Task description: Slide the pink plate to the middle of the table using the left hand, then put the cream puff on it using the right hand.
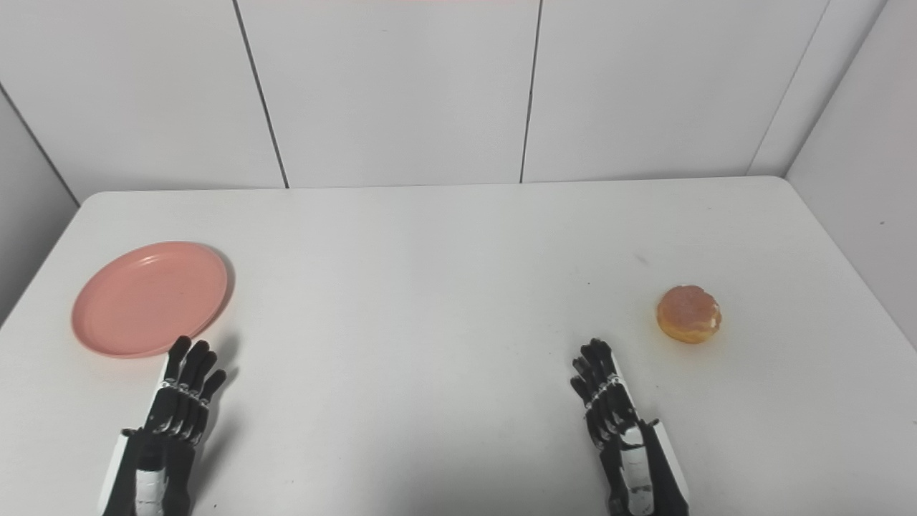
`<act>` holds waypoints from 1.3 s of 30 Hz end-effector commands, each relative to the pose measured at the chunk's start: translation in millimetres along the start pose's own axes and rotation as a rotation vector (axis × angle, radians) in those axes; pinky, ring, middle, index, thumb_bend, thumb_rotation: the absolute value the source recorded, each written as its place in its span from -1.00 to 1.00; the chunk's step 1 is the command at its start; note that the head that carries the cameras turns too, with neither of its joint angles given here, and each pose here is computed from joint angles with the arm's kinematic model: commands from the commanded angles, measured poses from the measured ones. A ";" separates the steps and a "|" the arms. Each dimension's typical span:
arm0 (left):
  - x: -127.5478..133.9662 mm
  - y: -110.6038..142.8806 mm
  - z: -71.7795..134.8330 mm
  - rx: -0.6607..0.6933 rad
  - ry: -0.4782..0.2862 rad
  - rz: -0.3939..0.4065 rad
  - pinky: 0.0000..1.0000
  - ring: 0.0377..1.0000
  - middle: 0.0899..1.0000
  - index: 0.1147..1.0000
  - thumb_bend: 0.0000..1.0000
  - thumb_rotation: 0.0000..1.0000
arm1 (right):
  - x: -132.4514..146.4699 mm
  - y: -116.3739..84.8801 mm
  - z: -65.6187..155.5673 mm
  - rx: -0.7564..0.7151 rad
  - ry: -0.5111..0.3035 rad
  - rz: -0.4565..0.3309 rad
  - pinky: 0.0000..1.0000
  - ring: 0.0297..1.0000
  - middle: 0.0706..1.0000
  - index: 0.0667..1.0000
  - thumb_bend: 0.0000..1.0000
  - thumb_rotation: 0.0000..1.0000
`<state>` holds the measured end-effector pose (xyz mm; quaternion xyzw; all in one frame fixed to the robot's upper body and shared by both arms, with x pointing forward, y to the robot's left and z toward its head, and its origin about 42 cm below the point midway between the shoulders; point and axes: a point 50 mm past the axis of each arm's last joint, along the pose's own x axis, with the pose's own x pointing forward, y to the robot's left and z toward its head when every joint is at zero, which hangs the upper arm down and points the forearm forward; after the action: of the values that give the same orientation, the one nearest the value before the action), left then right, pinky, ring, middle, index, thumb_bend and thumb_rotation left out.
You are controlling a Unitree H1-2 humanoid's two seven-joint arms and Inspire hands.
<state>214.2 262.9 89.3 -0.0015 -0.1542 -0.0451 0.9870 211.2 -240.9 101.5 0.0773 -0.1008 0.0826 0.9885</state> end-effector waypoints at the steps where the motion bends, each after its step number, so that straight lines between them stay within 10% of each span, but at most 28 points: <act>1: -44.7 -11.2 -28.1 -0.027 0.205 -0.015 0.94 1.00 1.00 1.00 1.00 0.83 | -15.8 -9.1 -9.1 0.004 0.074 -0.034 1.00 1.00 1.00 1.00 0.76 1.00; 30: -48.5 -9.2 -26.8 -0.023 0.199 -0.028 0.95 1.00 1.00 1.00 1.00 0.84 | 9.3 -12.1 -11.1 -0.045 0.045 -0.067 1.00 1.00 1.00 1.00 0.75 0.96; 39: -46.5 -9.1 -28.4 -0.027 0.202 -0.032 0.95 1.00 1.00 1.00 0.99 0.81 | 10.5 -10.9 19.7 0.009 -0.043 -0.069 1.00 1.00 1.00 1.00 0.67 0.95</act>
<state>213.4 263.7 87.8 0.0007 -0.1588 -0.0452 0.9863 223.7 -247.6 112.3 0.0843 -0.1062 0.0483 0.9896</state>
